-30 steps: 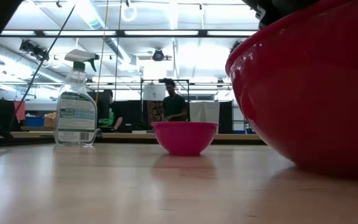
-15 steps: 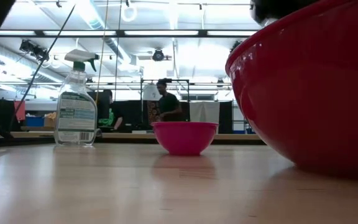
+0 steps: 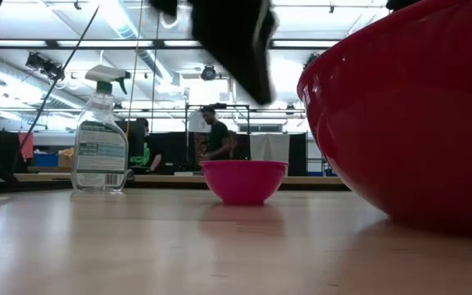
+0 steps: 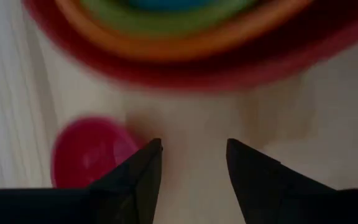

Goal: Nest bowls inside each other
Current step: Stack the pink bowl on top of the blue bowl

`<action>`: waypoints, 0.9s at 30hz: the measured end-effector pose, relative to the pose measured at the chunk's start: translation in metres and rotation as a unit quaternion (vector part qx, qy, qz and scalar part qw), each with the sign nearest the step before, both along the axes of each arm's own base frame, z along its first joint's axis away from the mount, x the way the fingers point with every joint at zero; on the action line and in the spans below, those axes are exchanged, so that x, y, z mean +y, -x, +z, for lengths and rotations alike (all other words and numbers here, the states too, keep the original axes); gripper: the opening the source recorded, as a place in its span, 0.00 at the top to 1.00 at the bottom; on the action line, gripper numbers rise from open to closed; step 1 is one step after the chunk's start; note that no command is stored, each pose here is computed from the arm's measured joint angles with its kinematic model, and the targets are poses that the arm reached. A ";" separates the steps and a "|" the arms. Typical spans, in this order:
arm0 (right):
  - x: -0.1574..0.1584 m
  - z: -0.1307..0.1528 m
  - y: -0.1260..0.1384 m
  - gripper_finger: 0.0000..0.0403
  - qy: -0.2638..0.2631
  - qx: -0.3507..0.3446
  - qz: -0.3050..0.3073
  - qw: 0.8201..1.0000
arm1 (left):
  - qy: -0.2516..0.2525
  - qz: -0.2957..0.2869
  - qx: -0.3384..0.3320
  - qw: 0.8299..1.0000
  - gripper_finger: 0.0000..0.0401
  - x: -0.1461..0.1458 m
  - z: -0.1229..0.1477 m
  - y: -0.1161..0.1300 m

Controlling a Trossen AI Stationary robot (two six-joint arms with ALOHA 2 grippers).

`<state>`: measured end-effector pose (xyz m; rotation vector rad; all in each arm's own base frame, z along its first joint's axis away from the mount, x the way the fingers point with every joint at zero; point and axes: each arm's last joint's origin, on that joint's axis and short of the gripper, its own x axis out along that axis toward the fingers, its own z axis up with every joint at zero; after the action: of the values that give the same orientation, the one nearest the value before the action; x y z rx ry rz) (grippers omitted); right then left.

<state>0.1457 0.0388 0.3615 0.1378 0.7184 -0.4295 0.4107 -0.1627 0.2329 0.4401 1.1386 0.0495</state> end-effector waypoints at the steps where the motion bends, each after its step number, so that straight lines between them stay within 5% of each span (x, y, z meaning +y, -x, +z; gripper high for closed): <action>1: 0.000 0.000 -0.001 0.34 -0.001 -0.004 0.001 1.000 | -0.004 0.007 0.012 1.000 0.55 0.004 -0.008 0.003; 10: 0.000 0.001 -0.001 0.34 0.002 -0.003 0.004 1.000 | -0.017 0.072 0.021 0.997 0.55 0.043 -0.057 0.013; 27: 0.000 0.001 -0.001 0.34 0.004 -0.006 0.006 1.000 | -0.084 0.051 0.011 0.995 0.55 0.057 -0.049 0.011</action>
<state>0.1470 0.0393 0.3626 0.1286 0.7056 -0.4191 0.3995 -0.1054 0.1838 0.5327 1.1835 0.2325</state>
